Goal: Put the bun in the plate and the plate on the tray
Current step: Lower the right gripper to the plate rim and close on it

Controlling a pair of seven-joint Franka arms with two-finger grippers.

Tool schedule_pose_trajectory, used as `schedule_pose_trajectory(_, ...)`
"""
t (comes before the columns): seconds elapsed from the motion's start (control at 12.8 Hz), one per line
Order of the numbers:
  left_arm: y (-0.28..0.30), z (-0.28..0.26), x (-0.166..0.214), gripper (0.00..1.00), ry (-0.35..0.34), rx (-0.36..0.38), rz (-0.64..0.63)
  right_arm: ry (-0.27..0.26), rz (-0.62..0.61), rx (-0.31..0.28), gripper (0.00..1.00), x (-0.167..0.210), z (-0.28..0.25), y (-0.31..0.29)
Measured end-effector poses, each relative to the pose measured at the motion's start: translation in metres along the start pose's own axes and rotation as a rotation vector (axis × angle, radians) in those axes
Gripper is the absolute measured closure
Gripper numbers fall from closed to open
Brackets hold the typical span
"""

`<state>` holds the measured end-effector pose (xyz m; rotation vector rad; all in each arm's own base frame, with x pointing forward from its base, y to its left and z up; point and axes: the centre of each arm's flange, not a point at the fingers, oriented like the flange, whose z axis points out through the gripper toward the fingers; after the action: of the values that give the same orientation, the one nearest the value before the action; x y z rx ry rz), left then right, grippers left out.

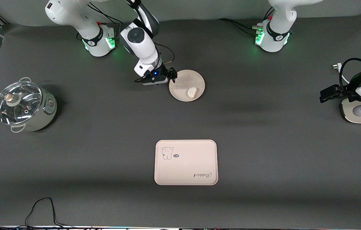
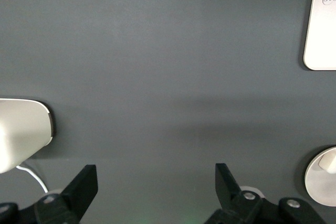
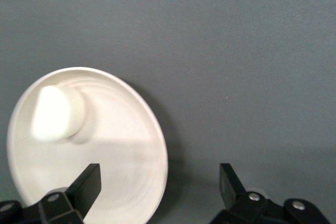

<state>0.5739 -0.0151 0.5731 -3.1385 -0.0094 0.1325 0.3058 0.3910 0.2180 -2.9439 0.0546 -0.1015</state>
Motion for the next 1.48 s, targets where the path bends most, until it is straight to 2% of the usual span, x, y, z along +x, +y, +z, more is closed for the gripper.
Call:
schedule_pose_trajectory(0.31, 0.003, 0.000, 0.000, 0.00, 0.000, -0.001, 0.005, 0.008, 0.007, -0.012, 0.00, -0.009, 0.032, 0.006)
schedule_pose_trajectory(0.7, 0.001, 0.001, 0.001, 0.00, -0.003, -0.003, 0.002, -0.006, 0.005, -0.008, 0.00, -0.021, 0.040, 0.001)
schedule_pose_trajectory(0.86, 0.000, 0.002, 0.001, 0.00, -0.003, -0.004, 0.001, -0.007, 0.005, -0.008, 0.06, -0.021, 0.041, 0.001)
schedule_pose_trajectory(1.01, 0.001, 0.002, 0.001, 0.00, -0.003, -0.005, 0.001, -0.006, 0.005, -0.007, 0.26, -0.021, 0.040, 0.000)
schedule_pose_trajectory(1.17, 0.001, 0.002, 0.001, 0.00, -0.003, -0.005, 0.001, -0.006, 0.008, -0.006, 0.53, -0.021, 0.040, 0.000)
schedule_pose_trajectory(1.25, 0.001, 0.002, 0.001, 0.00, -0.003, -0.006, 0.001, -0.008, 0.015, -0.005, 0.63, -0.020, 0.040, 0.000)
schedule_pose_trajectory(1.33, 0.001, 0.002, 0.001, 0.00, -0.003, -0.006, 0.001, -0.010, 0.018, -0.006, 0.63, -0.020, 0.040, -0.001)
schedule_pose_trajectory(1.4, 0.001, 0.002, 0.001, 0.00, -0.003, -0.006, 0.001, -0.011, 0.019, -0.006, 0.70, -0.020, 0.040, -0.001)
schedule_pose_trajectory(1.48, 0.001, 0.002, 0.001, 0.00, -0.003, -0.006, 0.001, -0.011, 0.019, -0.004, 0.82, -0.019, 0.039, -0.002)
